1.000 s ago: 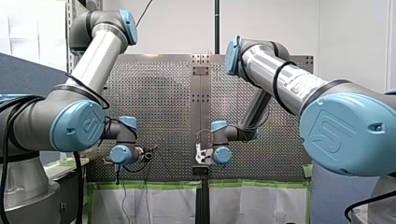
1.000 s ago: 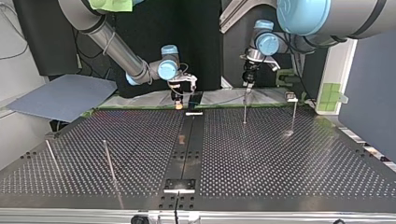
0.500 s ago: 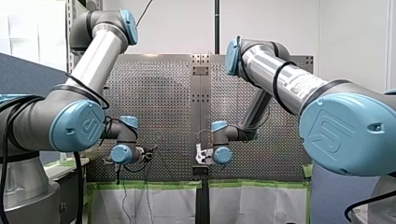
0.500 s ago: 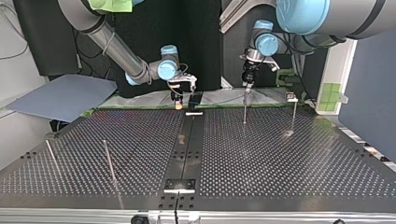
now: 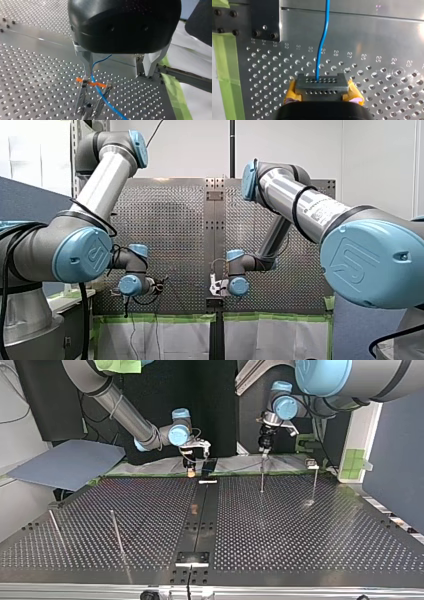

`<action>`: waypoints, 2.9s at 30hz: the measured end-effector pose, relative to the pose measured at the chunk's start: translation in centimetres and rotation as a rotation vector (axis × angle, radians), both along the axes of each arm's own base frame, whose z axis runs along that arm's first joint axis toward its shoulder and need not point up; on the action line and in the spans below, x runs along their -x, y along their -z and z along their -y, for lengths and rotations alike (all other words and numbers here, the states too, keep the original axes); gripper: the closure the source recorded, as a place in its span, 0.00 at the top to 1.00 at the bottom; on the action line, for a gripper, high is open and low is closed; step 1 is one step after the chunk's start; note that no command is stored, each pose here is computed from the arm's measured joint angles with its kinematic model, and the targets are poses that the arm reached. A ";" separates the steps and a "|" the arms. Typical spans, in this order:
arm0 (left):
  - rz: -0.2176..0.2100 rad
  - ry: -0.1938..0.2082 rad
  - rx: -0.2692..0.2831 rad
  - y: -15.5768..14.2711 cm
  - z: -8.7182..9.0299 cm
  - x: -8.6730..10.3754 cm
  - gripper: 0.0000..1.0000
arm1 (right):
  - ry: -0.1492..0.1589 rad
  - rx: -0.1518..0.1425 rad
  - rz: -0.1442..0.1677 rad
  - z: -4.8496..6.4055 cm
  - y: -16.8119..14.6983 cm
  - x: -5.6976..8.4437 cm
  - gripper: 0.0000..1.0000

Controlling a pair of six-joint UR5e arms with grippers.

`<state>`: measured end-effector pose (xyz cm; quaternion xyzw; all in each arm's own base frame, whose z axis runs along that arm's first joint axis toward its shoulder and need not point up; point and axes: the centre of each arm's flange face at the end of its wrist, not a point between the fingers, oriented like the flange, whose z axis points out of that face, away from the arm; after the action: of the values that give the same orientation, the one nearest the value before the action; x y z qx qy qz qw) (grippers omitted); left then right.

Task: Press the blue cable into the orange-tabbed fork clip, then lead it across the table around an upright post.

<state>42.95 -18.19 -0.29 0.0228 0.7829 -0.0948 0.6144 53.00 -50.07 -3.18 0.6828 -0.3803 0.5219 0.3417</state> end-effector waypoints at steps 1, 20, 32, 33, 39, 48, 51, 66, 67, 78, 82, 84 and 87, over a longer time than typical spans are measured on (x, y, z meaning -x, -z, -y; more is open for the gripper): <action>-0.001 0.004 -0.007 0.0 0.1 0.1 1.00 | 0.000 0.000 0.000 0.0 0.0 0.0 0.00; 0.024 0.052 -0.063 -1.0 4.6 -0.9 1.00 | -0.003 -0.003 0.003 0.0 0.1 0.0 0.00; 0.048 0.047 -0.048 -2.4 8.9 -1.8 1.00 | -0.003 -0.003 0.001 0.1 0.2 0.2 0.00; 0.051 0.045 -0.049 -2.5 9.2 -1.7 1.00 | -0.002 -0.003 0.001 0.2 0.2 0.2 0.00; 0.069 0.005 -0.052 -3.1 9.5 -2.8 1.00 | -0.003 -0.004 0.000 0.2 0.2 0.2 0.00; 0.054 -0.077 -0.076 -2.8 9.1 -4.9 1.00 | -0.004 -0.005 -0.001 0.2 0.2 0.3 0.00; 0.045 -0.103 -0.086 -2.2 8.8 -5.3 1.00 | -0.004 -0.005 -0.001 0.2 0.3 0.3 0.00; 0.077 -0.180 -0.091 -3.2 8.5 -7.6 1.00 | -0.004 -0.005 -0.003 0.2 0.2 0.3 0.00; 0.077 -0.177 -0.090 -3.2 8.5 -7.6 1.00 | -0.004 -0.005 -0.003 0.3 0.2 0.3 0.00; 0.047 -0.153 -0.108 -3.0 8.8 -8.5 1.00 | -0.003 -0.006 -0.001 0.3 0.3 0.3 0.00; 0.022 -0.157 -0.136 -2.0 8.8 -8.9 1.00 | -0.003 -0.007 -0.001 0.3 0.3 0.3 0.00; 0.007 -0.158 -0.148 -1.4 8.9 -9.2 1.00 | -0.004 -0.007 -0.002 0.3 0.3 0.3 0.00; -0.016 -0.157 -0.156 -0.5 9.1 -9.6 1.00 | -0.004 -0.007 -0.003 0.3 0.3 0.4 0.00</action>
<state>52.51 -27.31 0.23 0.0085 0.7922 0.0146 0.6101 52.65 -50.33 -3.45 0.6855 -0.3802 0.5204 0.3388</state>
